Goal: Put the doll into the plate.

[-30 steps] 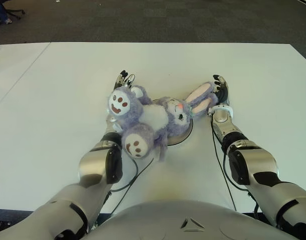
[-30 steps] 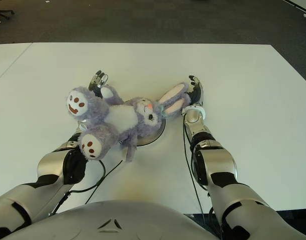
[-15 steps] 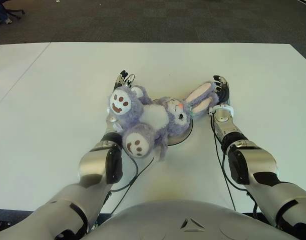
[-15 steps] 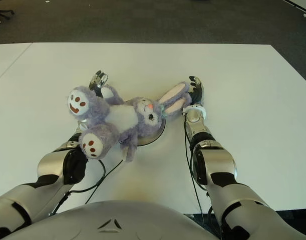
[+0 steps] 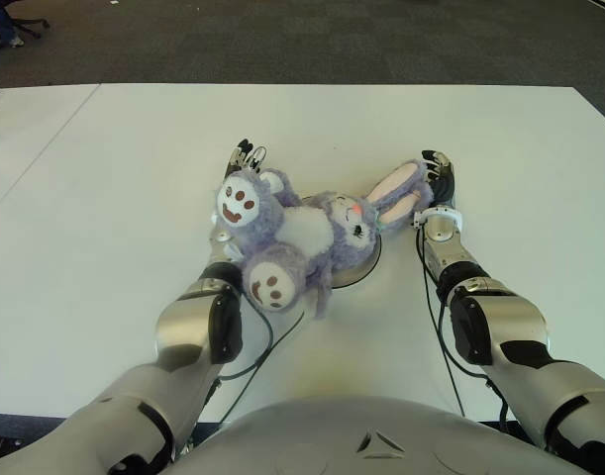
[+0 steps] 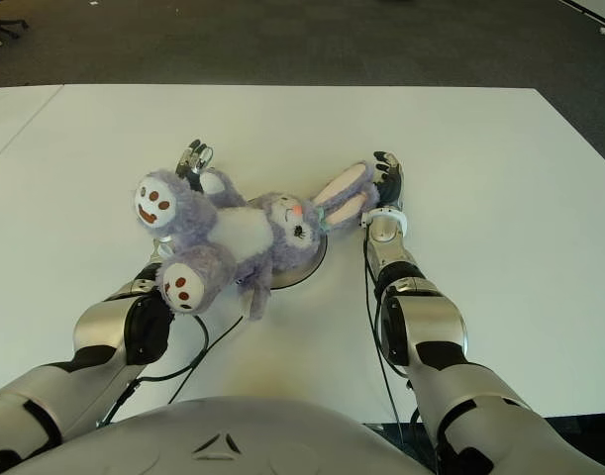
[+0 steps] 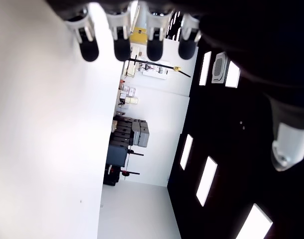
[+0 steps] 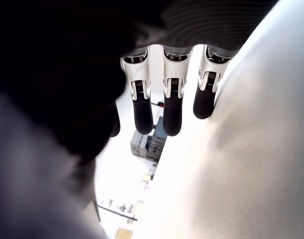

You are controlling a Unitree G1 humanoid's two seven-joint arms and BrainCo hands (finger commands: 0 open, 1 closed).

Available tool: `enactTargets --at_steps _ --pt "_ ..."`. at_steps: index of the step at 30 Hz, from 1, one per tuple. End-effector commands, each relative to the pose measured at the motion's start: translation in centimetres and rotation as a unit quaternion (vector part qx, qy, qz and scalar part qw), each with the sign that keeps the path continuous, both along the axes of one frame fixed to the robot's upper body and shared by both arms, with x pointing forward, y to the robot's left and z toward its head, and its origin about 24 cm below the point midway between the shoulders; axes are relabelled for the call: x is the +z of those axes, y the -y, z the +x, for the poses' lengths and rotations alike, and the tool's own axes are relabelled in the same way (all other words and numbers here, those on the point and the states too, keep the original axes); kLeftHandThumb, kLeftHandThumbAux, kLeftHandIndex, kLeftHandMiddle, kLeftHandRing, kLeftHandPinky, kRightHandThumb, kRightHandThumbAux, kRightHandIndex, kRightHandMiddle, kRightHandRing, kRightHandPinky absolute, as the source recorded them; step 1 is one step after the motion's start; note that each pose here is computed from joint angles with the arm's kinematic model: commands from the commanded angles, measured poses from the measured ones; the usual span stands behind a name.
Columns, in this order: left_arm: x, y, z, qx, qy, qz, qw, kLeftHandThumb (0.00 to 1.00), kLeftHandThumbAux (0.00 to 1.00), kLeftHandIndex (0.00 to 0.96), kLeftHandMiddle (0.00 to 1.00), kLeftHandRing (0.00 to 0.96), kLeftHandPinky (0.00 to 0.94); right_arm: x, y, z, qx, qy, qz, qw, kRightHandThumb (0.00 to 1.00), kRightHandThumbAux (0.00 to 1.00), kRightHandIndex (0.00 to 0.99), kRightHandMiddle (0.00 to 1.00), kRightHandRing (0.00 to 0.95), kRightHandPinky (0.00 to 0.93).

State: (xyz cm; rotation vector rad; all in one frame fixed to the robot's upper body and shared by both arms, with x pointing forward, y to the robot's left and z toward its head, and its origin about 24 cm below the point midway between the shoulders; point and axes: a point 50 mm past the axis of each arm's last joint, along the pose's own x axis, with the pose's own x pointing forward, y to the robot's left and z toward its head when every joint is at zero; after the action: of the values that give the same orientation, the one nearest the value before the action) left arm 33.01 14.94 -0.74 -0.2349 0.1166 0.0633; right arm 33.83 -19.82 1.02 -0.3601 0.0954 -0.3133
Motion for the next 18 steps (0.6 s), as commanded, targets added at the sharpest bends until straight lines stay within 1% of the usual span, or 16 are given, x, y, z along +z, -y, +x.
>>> enactTargets --at_steps 1,3,6,16,18 --pt "-8.48 0.17 -7.54 0.012 -0.201 -0.045 0.978 0.0 0.501 0.013 0.023 0.014 0.026 -8.26 -1.49 -6.54 -0.006 -0.174 0.044 0.984 0.164 0.896 0.247 0.332 0.364 0.386" --pt "-8.5 0.16 -7.54 0.011 -0.202 -0.044 0.978 0.0 0.502 0.014 0.023 0.014 0.027 -8.28 -1.48 -6.54 -0.005 -0.176 0.044 0.983 0.161 0.894 0.244 0.331 0.363 0.38" --pt "-8.51 0.15 -7.55 0.009 -0.203 -0.039 0.978 0.0 0.505 0.016 0.026 0.016 0.028 -8.32 -1.46 -6.55 -0.005 -0.179 0.043 0.983 0.121 0.888 0.231 0.324 0.355 0.357" --pt "-8.49 0.18 -7.59 0.006 -0.199 -0.034 0.979 0.0 0.501 0.009 0.021 0.012 0.027 -8.37 -1.44 -6.59 -0.003 -0.182 0.038 0.983 0.093 0.885 0.224 0.318 0.35 0.353" --pt "-8.33 0.22 -7.43 0.006 -0.194 -0.033 0.98 0.0 0.5 0.007 0.018 0.012 0.028 -8.35 -1.44 -6.59 -0.004 -0.181 0.037 0.983 0.095 0.89 0.23 0.321 0.353 0.372"
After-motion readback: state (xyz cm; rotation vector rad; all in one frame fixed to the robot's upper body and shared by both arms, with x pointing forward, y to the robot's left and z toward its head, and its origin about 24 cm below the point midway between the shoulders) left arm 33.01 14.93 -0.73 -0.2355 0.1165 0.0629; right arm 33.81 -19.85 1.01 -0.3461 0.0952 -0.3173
